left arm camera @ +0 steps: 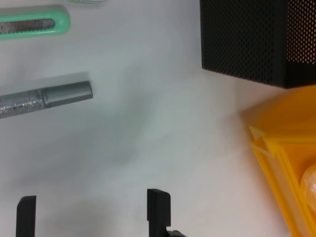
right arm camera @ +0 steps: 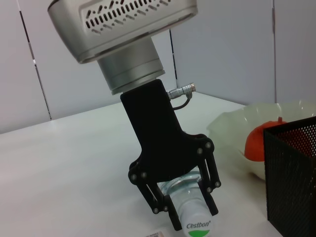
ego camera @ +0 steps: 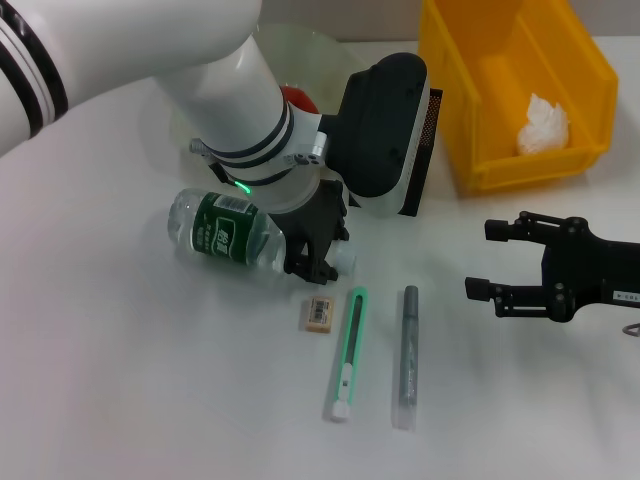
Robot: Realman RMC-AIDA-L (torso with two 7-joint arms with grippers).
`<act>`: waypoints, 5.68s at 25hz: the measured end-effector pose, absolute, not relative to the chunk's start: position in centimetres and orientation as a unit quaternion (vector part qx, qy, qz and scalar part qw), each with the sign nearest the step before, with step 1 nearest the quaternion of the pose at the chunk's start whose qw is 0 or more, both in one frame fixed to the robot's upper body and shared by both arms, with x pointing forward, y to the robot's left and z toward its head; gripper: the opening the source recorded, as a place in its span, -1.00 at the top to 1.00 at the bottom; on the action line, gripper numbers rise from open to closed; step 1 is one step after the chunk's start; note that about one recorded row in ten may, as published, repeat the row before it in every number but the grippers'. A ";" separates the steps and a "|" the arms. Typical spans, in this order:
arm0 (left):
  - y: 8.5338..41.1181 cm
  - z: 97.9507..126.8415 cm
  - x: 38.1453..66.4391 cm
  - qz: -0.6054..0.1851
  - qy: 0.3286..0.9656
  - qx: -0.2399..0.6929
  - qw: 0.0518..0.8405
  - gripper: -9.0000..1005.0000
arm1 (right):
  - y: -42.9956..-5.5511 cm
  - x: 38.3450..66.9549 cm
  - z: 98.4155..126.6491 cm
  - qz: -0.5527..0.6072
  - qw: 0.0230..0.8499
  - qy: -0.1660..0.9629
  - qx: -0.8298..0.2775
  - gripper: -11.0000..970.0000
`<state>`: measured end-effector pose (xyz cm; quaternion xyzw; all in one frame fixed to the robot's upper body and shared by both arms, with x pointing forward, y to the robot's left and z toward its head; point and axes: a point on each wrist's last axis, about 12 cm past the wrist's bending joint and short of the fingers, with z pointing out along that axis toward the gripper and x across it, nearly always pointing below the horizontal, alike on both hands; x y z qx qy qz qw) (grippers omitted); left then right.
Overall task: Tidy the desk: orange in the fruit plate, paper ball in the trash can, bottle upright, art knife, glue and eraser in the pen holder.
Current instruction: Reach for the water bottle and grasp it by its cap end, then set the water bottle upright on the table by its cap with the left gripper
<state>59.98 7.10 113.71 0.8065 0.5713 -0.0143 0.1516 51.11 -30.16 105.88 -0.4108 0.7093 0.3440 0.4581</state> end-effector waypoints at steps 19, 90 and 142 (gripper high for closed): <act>8.3 115.1 60.4 -0.051 0.612 0.766 0.192 0.12 | -30.1 51.1 105.9 0.346 0.458 0.709 -0.410 -0.72; 25.4 110.0 53.8 -0.411 0.577 0.397 0.583 0.12 | -29.3 51.1 106.1 0.365 0.455 0.700 -0.412 -0.72; 27.3 107.3 53.8 -0.344 0.637 0.311 0.616 0.13 | -29.3 51.2 106.1 0.363 0.457 0.701 -0.410 -0.72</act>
